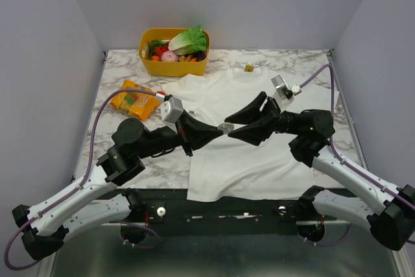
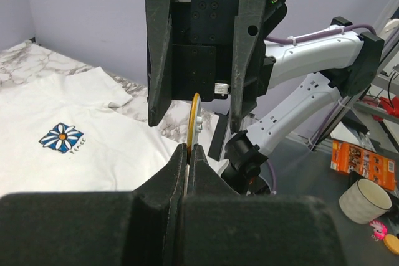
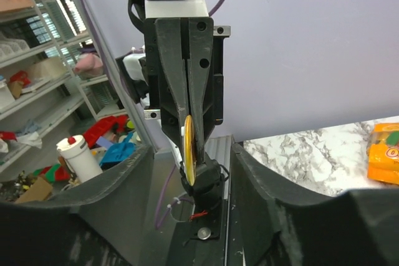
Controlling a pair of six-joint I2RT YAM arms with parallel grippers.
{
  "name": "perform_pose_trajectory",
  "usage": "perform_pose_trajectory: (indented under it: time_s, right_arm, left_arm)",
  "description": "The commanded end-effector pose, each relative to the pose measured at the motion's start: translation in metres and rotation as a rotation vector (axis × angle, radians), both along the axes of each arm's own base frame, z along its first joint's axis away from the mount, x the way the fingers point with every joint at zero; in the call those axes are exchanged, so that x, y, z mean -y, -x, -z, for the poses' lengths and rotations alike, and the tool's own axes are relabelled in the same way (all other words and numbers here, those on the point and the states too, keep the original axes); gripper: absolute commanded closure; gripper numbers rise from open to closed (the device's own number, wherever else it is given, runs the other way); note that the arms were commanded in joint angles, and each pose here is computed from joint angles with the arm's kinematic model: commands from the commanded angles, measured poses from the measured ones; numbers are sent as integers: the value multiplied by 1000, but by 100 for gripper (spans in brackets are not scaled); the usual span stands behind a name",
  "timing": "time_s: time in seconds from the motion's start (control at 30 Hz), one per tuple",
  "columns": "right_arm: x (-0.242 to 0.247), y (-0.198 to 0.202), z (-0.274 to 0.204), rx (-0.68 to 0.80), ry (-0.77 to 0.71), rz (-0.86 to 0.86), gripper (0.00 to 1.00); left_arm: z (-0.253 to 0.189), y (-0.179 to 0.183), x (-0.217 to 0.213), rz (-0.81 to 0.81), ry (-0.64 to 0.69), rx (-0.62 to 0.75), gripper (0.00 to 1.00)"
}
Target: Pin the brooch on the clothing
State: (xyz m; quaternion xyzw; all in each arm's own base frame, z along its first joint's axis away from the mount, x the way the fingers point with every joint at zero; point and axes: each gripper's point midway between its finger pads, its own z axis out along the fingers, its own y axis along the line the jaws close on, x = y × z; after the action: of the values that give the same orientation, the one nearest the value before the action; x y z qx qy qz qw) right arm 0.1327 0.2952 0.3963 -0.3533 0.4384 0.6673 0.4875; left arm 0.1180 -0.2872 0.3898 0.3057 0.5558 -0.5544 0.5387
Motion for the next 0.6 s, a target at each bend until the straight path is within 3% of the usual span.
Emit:
perform_pose_trajectory:
  time_s: [0.0,0.07,0.17,0.2,0.3,0.37,0.57]
  right_arm:
    - [-3,-1,-2,-6,4,-15,46]
    - [-4,-2,-2,-14,9,-14,54]
    - [-4,-4,-2,-17,7,-4,56]
    - [-4,-4,-2,-22,10,-2,62]
    - [-5,-5,-1,-27,17,-2,64]
    - [-7,-7,-2,-28,29,0,78]
    - [-13,-24,11,-71,112,62,99]
  left_arm:
    - [-3,8,0,37,16,11,100]
    - [-3,9,0,39,16,12,100]
    - [-3,9,0,43,13,11,100]
    - [-3,10,1,47,12,9,100]
    - [-1,9,2,51,5,6,100]
    - [0,9,3,51,-4,5,100]
    - [-4,5,6,43,-34,5,100]
